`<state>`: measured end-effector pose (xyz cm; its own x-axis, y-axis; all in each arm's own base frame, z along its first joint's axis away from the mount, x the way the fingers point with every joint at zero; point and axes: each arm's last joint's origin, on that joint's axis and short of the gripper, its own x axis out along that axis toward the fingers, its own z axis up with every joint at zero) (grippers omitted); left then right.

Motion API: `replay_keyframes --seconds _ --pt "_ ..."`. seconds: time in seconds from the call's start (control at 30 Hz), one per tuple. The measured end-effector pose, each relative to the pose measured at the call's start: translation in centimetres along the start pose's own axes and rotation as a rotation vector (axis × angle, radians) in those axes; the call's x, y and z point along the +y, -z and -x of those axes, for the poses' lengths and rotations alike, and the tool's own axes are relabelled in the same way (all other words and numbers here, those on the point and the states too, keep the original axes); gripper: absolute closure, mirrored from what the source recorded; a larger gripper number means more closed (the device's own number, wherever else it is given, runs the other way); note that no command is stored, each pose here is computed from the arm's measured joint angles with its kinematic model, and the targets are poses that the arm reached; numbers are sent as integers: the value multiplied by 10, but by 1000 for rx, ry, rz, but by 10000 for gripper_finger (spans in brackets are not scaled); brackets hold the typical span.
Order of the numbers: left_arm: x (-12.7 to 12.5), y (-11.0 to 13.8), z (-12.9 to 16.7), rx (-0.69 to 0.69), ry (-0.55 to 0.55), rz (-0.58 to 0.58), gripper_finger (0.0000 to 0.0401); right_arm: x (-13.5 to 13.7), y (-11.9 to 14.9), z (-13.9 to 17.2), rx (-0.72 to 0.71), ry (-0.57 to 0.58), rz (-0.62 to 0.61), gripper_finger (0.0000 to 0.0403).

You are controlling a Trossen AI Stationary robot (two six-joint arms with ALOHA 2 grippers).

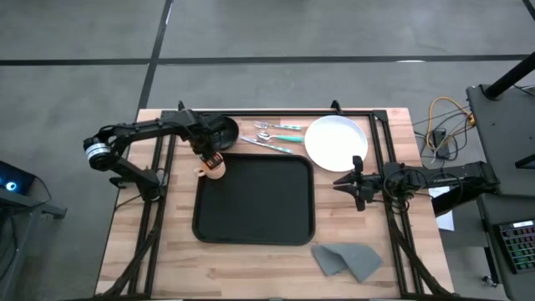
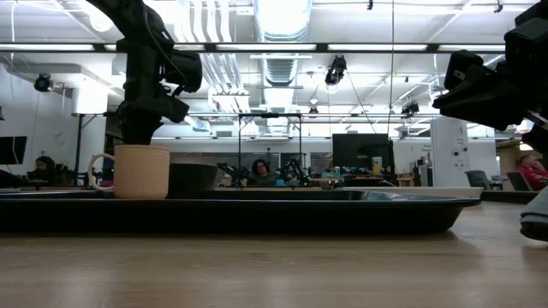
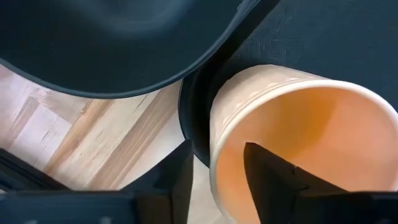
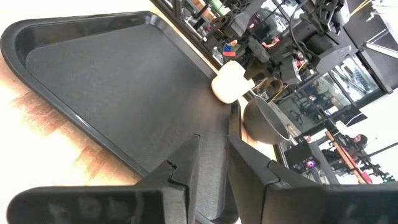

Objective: Set up tray
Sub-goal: Put the white plate to the bottom right of the orange mug on the black serving tray

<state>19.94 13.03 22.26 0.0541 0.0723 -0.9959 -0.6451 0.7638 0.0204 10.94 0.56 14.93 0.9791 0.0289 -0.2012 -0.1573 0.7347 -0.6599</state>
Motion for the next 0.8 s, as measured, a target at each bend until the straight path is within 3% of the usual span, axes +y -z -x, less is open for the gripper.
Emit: replay_keyframes --seconds 0.2,0.5,0.8 --pt "1 -10 21 -63 -13 -14 260 0 0 0 0 0 0 335" --pt "-7 -32 79 -271 14 -30 259 0 0 0 0 1 0 335" --pt "-19 -24 134 -418 47 -97 259 0 0 0 0 0 0 335"
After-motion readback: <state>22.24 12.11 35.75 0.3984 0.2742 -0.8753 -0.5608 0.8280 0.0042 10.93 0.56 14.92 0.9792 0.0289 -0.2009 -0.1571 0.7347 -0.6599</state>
